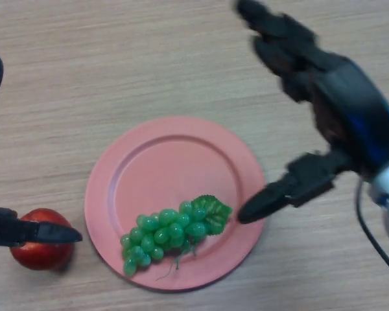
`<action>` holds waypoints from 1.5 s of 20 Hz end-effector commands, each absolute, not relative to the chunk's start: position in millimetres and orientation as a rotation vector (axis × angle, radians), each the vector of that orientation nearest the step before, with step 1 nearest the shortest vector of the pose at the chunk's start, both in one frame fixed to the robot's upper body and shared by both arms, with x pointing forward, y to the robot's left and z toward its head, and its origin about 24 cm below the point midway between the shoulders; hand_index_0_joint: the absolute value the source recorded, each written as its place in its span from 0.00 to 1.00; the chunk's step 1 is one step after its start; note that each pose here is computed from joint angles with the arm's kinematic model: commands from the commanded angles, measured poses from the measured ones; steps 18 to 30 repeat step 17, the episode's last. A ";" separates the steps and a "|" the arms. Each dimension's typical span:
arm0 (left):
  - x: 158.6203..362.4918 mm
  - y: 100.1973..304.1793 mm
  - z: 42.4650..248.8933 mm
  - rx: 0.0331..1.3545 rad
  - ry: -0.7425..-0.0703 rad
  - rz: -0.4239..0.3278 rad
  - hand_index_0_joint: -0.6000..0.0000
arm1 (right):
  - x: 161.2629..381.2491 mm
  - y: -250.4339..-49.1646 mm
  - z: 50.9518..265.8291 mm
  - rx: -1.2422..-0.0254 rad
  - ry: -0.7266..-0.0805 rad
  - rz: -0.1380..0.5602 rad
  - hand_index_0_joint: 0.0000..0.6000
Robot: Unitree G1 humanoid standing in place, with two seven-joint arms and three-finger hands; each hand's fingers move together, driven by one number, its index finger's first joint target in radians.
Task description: Pick up the green grapes and place it on the plate
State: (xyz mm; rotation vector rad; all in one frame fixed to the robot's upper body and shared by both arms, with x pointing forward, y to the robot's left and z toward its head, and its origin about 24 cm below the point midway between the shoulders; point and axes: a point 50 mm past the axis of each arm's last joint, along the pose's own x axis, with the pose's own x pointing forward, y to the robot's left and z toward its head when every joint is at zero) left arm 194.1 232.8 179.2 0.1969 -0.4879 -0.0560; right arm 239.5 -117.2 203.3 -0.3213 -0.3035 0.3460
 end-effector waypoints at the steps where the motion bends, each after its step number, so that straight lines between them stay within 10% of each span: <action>1: 179.8 228.5 195.5 0.265 -0.624 -0.082 1.00 | 214.1 -130.7 230.7 -0.252 -0.579 0.254 0.00; 30: 181.8 215.3 207.8 0.204 -0.593 -0.131 1.00 | 186.1 -141.0 224.5 -0.218 -0.597 0.170 0.00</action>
